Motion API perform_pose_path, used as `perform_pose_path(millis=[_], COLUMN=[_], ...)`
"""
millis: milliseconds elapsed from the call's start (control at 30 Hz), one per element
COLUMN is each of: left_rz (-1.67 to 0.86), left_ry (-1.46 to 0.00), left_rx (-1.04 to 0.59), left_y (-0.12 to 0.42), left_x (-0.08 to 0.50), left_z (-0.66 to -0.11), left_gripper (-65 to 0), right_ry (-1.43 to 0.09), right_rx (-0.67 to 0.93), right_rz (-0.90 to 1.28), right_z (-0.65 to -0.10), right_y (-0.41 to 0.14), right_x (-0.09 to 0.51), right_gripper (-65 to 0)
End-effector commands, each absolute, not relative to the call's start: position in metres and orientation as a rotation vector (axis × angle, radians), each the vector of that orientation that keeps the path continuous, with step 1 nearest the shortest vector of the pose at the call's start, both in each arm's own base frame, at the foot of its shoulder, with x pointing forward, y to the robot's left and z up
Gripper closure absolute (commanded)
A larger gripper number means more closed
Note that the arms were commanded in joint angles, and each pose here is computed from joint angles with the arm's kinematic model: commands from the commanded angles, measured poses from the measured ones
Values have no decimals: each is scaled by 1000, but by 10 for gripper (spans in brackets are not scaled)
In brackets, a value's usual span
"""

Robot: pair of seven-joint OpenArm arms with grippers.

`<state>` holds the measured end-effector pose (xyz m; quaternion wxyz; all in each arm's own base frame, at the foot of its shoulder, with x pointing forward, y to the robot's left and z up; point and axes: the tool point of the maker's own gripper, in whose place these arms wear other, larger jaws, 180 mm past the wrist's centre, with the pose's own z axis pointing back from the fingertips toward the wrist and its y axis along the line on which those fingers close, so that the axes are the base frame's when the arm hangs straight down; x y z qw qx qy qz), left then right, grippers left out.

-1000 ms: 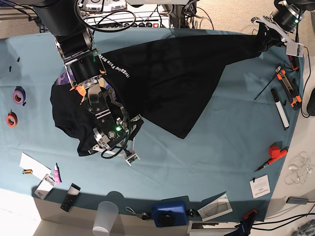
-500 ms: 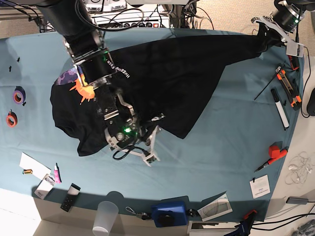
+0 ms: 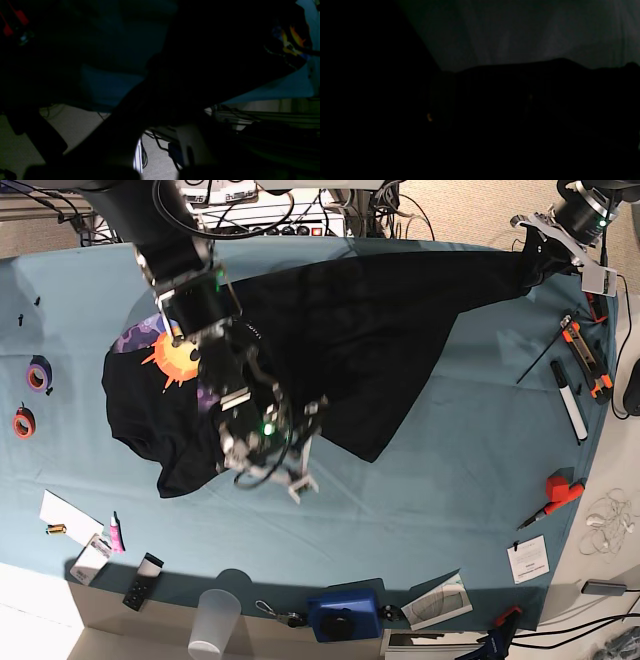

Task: Layout the t-shirt on the table in an organized manner, then fold the t-shirt properly
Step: 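Grasp the shirt body near the graphic with the right gripper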

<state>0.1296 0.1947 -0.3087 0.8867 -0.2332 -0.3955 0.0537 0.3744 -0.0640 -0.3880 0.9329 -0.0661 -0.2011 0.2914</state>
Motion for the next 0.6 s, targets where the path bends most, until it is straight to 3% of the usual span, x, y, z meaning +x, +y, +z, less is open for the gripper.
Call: perform_pose_path(millis=[0, 200, 267, 333, 567], left_rz=[103, 102, 102, 102, 102], left_ry=[-861, -861, -861, -861, -862], left_rx=[-488, -488, -488, -488, -488], left_y=[195, 195, 195, 195, 195], left_x=[133, 133, 133, 133, 133], left_z=[-299, -299, -299, -299, -299], left_gripper=[0, 0, 0, 0, 0], right_ry=[-432, -420, -399, -380, -477], right_rx=[-125, -127, -134, -145, -244], right_rz=[595, 596, 594, 593, 617], right_z=[-382, -386, -387, -388, -369], right_y=[-60, -61, -63, -66, -76], right_x=[378, 374, 371, 369, 394], right_gripper=[-336, -325, -194, 0, 0])
